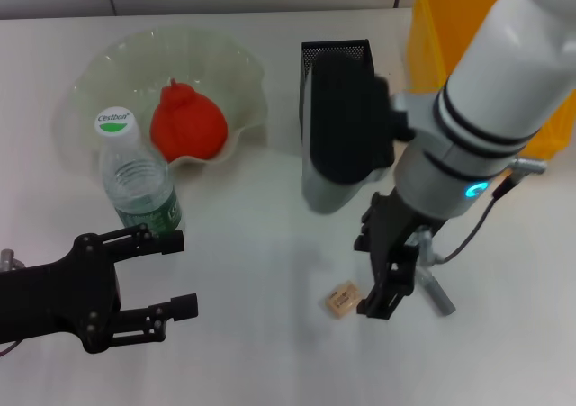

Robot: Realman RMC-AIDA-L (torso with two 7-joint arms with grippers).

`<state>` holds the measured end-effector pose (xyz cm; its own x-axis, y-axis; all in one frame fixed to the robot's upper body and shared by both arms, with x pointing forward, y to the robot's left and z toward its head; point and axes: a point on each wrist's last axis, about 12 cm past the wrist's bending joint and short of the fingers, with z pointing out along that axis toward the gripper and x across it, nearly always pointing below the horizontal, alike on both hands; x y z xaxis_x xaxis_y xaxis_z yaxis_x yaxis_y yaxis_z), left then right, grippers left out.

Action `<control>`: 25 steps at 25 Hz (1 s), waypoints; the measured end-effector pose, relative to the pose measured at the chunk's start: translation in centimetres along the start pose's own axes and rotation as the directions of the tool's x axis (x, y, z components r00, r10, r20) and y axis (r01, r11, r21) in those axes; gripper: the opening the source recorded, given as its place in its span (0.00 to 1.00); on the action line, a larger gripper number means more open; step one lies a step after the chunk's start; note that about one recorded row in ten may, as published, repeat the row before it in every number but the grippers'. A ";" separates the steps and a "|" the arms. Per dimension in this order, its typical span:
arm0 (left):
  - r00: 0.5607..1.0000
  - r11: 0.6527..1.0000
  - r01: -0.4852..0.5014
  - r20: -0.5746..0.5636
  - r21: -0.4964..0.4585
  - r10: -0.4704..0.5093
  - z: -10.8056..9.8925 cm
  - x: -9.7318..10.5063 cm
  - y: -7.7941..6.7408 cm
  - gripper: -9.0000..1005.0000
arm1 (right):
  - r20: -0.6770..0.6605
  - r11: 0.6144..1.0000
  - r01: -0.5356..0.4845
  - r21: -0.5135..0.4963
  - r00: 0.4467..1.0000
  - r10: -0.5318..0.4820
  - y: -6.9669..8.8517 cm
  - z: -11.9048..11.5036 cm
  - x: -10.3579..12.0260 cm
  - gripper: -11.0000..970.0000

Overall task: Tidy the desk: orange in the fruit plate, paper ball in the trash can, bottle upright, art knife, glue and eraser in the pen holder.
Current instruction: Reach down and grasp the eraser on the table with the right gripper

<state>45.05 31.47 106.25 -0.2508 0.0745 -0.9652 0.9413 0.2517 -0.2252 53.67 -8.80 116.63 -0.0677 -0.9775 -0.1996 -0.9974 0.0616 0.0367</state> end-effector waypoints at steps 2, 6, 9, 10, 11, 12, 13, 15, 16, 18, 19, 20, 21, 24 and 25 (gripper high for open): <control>1.000 1.000 0.000 0.002 0.002 0.000 0.1 0.0 0.0 0.78 | 0.005 1.000 0.008 0.007 1.000 -0.008 0.1 0.5 -0.2 0.81; 1.000 1.000 -0.001 0.004 0.004 0.001 0.3 0.0 0.0 0.78 | 0.007 1.000 0.023 0.007 1.000 -0.023 0.4 1.5 -0.5 0.75; 1.000 1.000 0.000 0.005 0.004 0.000 0.3 0.0 0.0 0.78 | -0.004 0.999 0.042 0.013 0.999 -0.042 0.7 2.3 -0.7 0.63; 1.000 1.000 0.000 0.005 0.005 0.000 0.3 0.0 0.0 0.78 | -0.008 0.999 0.050 0.014 0.999 -0.050 0.9 2.5 -0.8 0.59; 1.000 1.000 0.000 0.005 0.006 0.000 0.3 0.0 0.0 0.78 | -0.015 0.998 0.061 0.016 0.998 -0.060 1.0 2.7 -0.9 0.56; 1.000 1.000 0.000 0.006 0.007 0.000 0.3 -0.1 0.0 0.78 | -0.020 0.997 0.071 0.017 0.997 -0.070 1.2 2.9 -1.0 0.55; 1.000 1.000 0.000 0.007 0.009 0.000 0.4 -0.1 0.0 0.78 | -0.024 0.996 0.087 0.023 0.996 -0.087 1.3 3.1 -1.2 0.54; 1.000 1.000 0.000 0.007 0.010 0.000 0.4 -0.1 0.0 0.78 | -0.025 0.995 0.092 0.026 0.995 -0.092 1.4 3.2 -1.2 0.52; 1.000 1.000 0.000 0.007 0.012 0.000 0.5 -0.1 0.0 0.78 | -0.026 0.995 0.096 0.029 0.995 -0.096 1.4 3.3 -1.2 0.51; 1.000 1.000 0.001 0.007 0.015 -0.001 0.5 -0.1 0.0 0.78 | -0.029 0.994 0.108 0.033 0.994 -0.107 1.4 3.4 -1.3 0.49; 1.000 1.000 0.001 0.007 0.015 -0.001 0.5 -0.1 0.0 0.78 | -0.029 0.994 0.108 0.033 0.994 -0.107 1.4 3.4 -1.3 0.49; 1.000 1.000 0.001 0.007 0.016 -0.001 0.5 -0.1 0.0 0.78 | -0.030 0.993 0.112 0.034 0.993 -0.111 1.4 3.4 -1.3 0.48; 1.000 1.000 0.001 0.007 0.017 -0.001 0.6 -0.1 0.0 0.78 | -0.031 0.993 0.114 0.035 0.993 -0.113 1.4 3.4 -1.3 0.47; 1.000 1.000 0.002 0.005 0.018 -0.002 0.6 0.0 0.0 0.78 | -0.029 0.991 0.126 0.040 0.992 -0.125 1.4 3.4 -1.4 0.46; 1.000 1.000 0.002 0.005 0.018 -0.002 0.6 0.0 0.0 0.78 | -0.028 0.991 0.130 0.042 0.991 -0.129 1.4 3.5 -1.4 0.46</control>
<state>45.16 30.91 106.21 -0.2519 0.0692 -0.9653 0.9446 0.2344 -0.2297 52.28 -6.64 113.58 0.0625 -0.9825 -0.1756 -0.9978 -0.0581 -0.0304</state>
